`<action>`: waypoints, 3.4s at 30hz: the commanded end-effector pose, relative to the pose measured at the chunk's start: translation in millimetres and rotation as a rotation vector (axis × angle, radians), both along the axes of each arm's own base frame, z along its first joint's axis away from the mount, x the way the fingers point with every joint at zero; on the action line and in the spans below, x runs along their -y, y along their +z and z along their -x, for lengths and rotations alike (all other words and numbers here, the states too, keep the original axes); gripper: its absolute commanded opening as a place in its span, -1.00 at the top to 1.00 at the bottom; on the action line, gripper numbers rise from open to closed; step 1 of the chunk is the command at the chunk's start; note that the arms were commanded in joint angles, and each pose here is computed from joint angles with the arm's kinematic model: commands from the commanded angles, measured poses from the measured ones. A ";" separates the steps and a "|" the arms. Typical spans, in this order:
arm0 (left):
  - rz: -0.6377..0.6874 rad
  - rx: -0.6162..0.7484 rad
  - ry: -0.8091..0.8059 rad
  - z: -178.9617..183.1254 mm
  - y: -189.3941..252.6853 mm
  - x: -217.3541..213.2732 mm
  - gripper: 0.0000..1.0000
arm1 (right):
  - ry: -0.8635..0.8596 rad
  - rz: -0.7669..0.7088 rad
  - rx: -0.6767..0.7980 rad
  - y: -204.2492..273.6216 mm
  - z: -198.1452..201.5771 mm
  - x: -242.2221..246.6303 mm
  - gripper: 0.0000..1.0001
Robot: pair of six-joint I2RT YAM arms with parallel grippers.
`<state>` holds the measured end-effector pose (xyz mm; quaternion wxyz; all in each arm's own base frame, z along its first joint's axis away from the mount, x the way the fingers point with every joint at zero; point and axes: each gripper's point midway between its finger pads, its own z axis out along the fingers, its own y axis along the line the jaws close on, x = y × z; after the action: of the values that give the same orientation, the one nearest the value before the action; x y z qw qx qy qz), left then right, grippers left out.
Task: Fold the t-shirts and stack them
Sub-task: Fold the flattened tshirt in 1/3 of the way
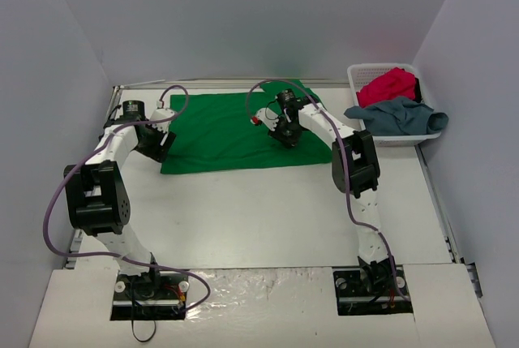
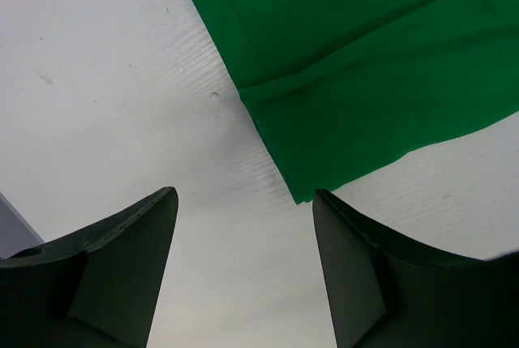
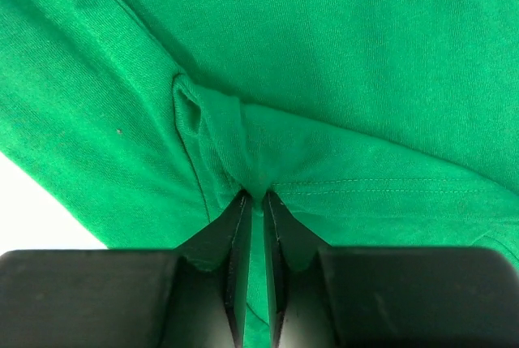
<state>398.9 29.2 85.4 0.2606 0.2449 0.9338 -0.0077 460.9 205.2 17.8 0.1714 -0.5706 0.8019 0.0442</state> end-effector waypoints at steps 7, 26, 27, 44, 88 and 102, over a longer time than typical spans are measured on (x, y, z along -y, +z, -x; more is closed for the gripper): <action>0.021 0.024 0.006 -3.9 12.1 -1.4 -0.33 | -0.012 0.013 0.050 37.9 -3.4 6.5 0.98; 0.024 0.014 0.000 0.6 6.0 -0.2 -0.33 | 0.018 0.015 0.170 69.3 -29.5 -18.8 1.00; 0.024 0.013 0.000 1.0 5.5 -0.8 -0.33 | 0.024 0.018 0.174 69.2 -30.9 -19.7 1.00; 0.027 -0.058 0.021 14.7 -23.0 -6.8 -0.33 | 0.030 0.065 0.344 23.2 -90.8 -65.3 0.82; 0.111 0.046 0.015 29.0 22.1 11.8 -0.34 | -0.182 0.102 0.347 59.8 -12.2 -15.9 1.00; 0.104 0.015 0.021 29.5 6.5 9.9 -0.34 | -0.180 0.115 0.276 16.8 -20.2 -17.3 1.00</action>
<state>368.6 17.2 90.6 0.2749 0.2283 0.9326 -0.0512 475.4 221.6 33.3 0.2499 -0.5130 0.8147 -0.1030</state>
